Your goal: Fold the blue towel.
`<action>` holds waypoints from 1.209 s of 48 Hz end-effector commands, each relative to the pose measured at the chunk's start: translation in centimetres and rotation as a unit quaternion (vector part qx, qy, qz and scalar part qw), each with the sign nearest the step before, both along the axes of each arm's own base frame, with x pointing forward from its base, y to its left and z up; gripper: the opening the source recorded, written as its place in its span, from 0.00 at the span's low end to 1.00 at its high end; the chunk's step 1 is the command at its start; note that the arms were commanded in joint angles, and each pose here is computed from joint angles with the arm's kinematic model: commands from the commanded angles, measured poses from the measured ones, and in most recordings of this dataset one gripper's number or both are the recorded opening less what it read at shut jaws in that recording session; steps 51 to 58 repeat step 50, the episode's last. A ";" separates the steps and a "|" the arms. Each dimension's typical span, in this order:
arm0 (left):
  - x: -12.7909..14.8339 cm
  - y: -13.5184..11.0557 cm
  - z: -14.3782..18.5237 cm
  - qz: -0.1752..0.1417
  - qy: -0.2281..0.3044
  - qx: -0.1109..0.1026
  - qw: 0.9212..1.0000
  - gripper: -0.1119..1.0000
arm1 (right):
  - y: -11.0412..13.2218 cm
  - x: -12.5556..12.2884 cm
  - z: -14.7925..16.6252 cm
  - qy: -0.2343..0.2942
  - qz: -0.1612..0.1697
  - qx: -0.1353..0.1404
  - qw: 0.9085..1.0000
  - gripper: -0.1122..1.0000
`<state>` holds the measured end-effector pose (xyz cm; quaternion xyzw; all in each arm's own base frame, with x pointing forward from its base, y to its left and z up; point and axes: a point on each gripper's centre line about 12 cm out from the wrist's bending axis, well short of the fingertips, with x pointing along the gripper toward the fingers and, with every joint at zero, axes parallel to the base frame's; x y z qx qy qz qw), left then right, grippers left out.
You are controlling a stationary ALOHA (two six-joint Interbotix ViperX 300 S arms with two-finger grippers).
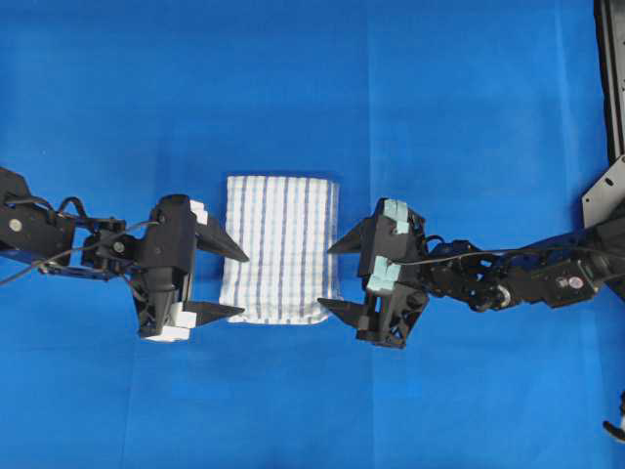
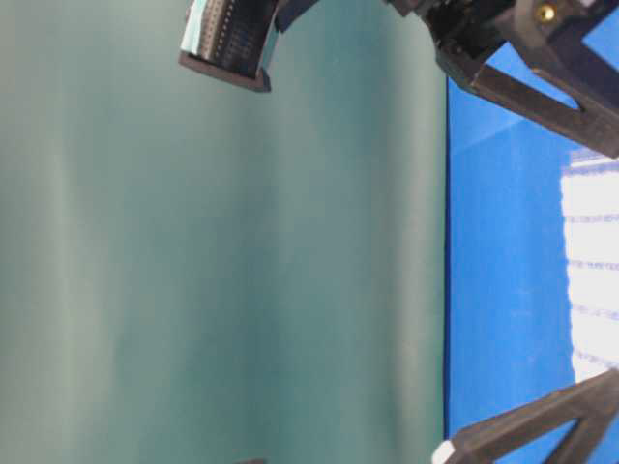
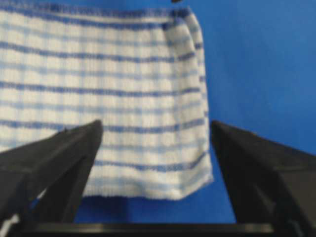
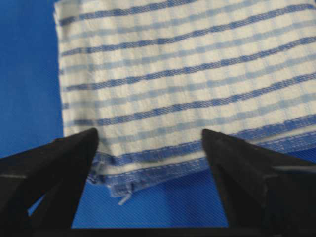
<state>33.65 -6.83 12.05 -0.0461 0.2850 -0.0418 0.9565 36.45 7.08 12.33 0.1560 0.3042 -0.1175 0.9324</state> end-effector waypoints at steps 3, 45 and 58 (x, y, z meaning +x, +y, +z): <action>-0.4 -0.2 3.1 -0.008 -0.026 -0.007 1.000 0.94 | -0.2 -0.7 3.1 -0.041 0.004 -0.001 0.999 0.87; -14.9 4.0 10.4 -0.028 -0.188 0.035 0.981 0.91 | -5.5 -16.9 9.6 -0.196 0.061 -0.075 0.976 0.87; -16.0 4.4 9.8 -0.024 -0.191 0.036 0.981 0.91 | -5.8 -17.8 8.3 -0.189 0.060 -0.079 0.977 0.87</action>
